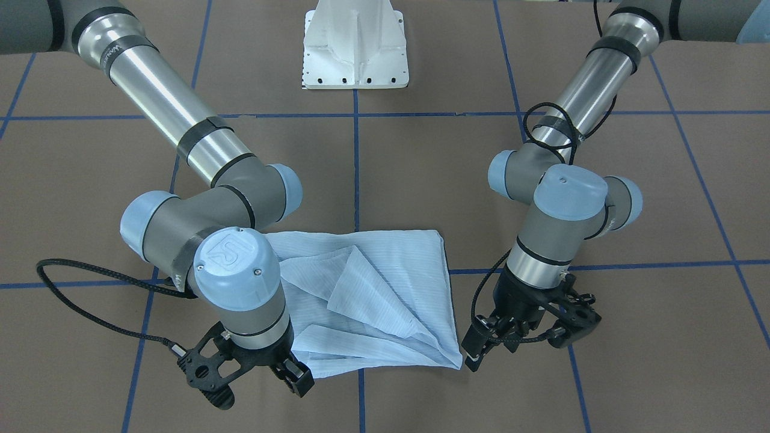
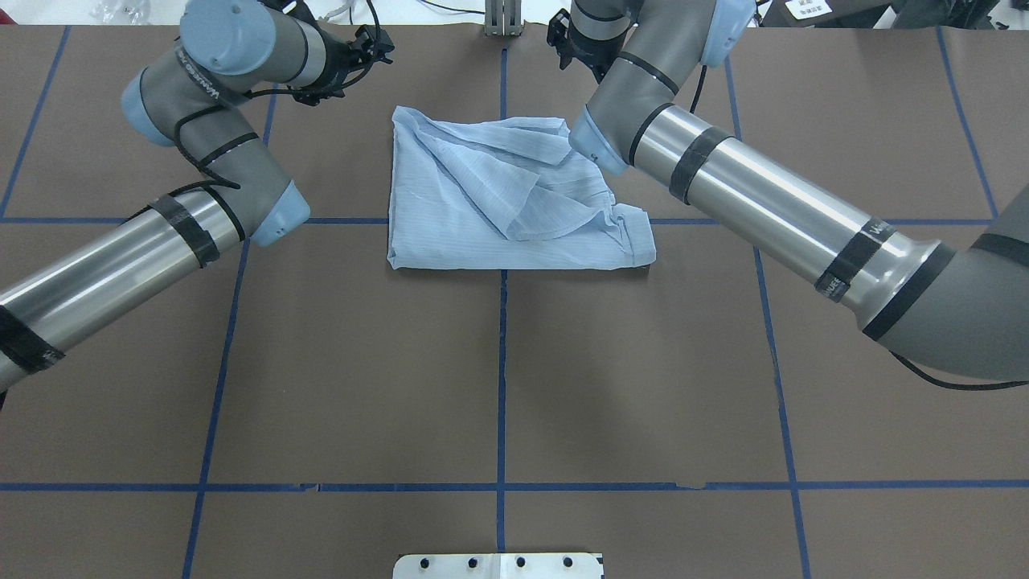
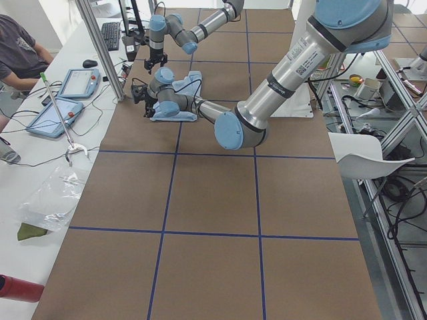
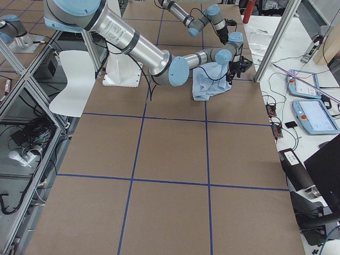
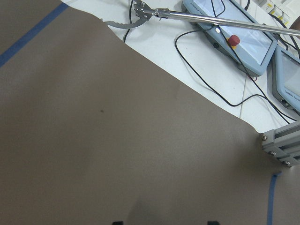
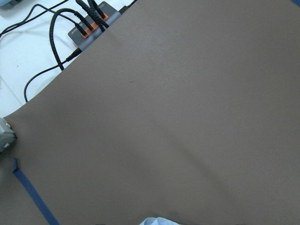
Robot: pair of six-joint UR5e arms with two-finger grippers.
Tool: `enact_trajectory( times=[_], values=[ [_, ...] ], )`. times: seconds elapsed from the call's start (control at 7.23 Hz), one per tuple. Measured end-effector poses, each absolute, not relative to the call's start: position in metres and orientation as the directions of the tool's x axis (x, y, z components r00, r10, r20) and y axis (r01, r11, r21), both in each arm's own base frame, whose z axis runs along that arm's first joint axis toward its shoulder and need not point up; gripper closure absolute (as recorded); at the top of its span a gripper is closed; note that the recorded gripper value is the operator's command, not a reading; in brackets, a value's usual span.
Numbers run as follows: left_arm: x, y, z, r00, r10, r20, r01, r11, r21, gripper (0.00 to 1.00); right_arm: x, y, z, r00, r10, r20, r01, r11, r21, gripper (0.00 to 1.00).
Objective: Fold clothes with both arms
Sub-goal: 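Press down on the folded shirt with the right gripper while the left arm rests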
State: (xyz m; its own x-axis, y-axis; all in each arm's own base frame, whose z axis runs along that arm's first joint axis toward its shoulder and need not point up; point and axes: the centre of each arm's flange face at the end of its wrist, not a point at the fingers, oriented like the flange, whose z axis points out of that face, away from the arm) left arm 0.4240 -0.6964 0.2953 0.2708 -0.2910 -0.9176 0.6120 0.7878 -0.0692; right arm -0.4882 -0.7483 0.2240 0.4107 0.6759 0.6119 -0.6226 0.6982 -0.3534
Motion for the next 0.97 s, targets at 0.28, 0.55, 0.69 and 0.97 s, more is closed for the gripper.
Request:
enact_trajectory(
  times=[0.28,0.55,0.69,0.97],
  values=[
    [0.39,-0.663,0.292,0.249,-0.266,-0.931,0.558,0.826,-0.087,0.0,-0.487,-0.719,0.222,0.393,0.663,0.637,-0.592,0.713,-0.376,0.0],
    [0.363,-0.634,0.295,0.258,-0.252,-0.932,0.529,0.845,-0.082,0.0,-0.522,-0.681,0.22,0.378,0.66,0.649,-0.607,0.706,-0.365,0.0],
    [0.349,-0.622,0.306,0.277,-0.227,-0.934,0.505,0.861,-0.06,0.0,-0.538,-0.667,0.216,0.373,0.65,0.662,-0.611,0.709,-0.352,0.0],
    [0.322,-0.595,0.338,0.304,-0.212,-0.929,0.472,0.88,-0.046,0.0,-0.569,-0.641,0.208,0.362,0.629,0.688,-0.628,0.71,-0.319,0.0]
  ],
)
